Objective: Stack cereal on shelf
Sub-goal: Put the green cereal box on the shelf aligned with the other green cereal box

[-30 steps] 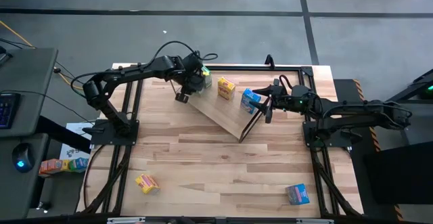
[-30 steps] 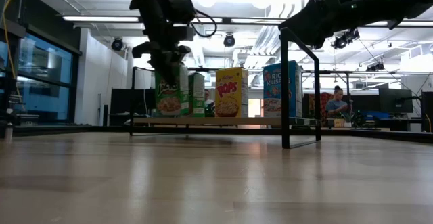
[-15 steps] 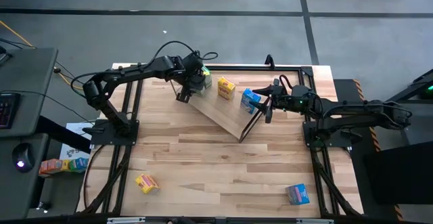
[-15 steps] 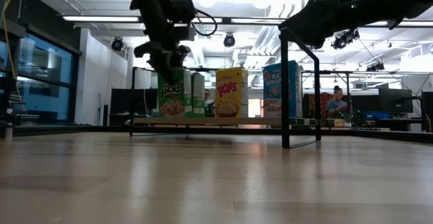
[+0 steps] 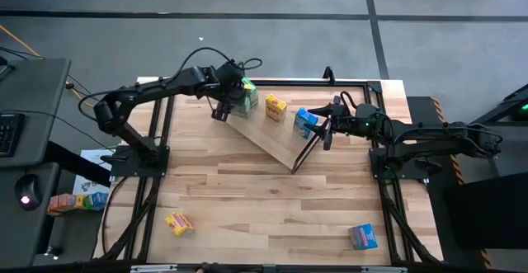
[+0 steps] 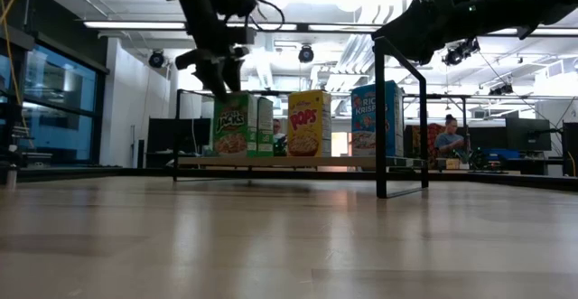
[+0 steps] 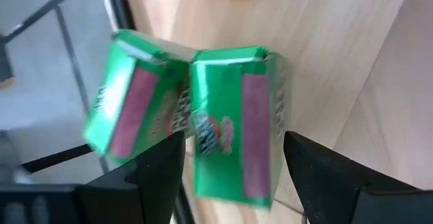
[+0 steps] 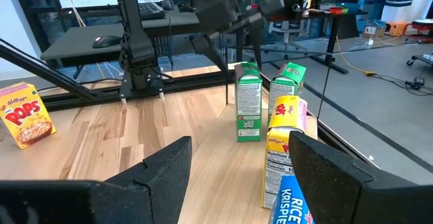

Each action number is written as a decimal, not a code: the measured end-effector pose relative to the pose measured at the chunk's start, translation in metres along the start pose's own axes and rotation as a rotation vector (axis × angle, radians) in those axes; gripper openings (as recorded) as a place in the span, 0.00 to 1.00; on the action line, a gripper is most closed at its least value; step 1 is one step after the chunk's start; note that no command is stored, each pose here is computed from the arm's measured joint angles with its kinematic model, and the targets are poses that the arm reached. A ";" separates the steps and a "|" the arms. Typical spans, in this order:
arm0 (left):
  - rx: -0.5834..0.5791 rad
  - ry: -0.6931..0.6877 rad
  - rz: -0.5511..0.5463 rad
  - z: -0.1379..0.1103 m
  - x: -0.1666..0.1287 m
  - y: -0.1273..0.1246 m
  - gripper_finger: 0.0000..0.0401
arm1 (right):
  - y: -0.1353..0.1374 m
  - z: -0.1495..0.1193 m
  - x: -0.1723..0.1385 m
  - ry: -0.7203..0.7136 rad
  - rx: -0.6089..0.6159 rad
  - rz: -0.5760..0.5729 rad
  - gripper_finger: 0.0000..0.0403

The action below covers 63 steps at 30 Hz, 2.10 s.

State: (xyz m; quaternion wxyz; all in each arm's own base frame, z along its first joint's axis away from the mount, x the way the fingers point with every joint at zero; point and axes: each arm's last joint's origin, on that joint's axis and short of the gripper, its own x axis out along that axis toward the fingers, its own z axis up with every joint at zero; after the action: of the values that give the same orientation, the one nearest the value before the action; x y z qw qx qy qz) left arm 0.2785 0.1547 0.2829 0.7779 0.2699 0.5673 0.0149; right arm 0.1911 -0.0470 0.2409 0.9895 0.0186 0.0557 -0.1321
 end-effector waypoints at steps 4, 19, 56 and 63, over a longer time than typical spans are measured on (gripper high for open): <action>-0.011 -0.004 0.067 -0.004 -0.019 0.001 0.60 | 0.000 0.000 0.000 0.000 -0.006 0.000 0.60; -0.541 -0.328 0.026 -0.003 -0.056 -0.036 0.28 | 0.000 0.000 0.000 0.000 -0.008 0.000 0.60; -1.134 -0.439 0.524 -0.039 0.084 -0.133 0.00 | 0.000 0.002 0.000 -0.016 -0.007 0.000 0.60; -1.146 -0.447 0.530 -0.039 0.089 -0.130 0.00 | 0.000 0.001 0.000 -0.015 -0.007 0.000 0.60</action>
State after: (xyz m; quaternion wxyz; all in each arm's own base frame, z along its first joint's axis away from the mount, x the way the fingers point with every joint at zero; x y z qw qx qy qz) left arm 0.2381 0.0884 0.1402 0.8670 -0.0593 0.2094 0.4482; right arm 0.1912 -0.0472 0.2424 0.9899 0.0142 0.0485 -0.1323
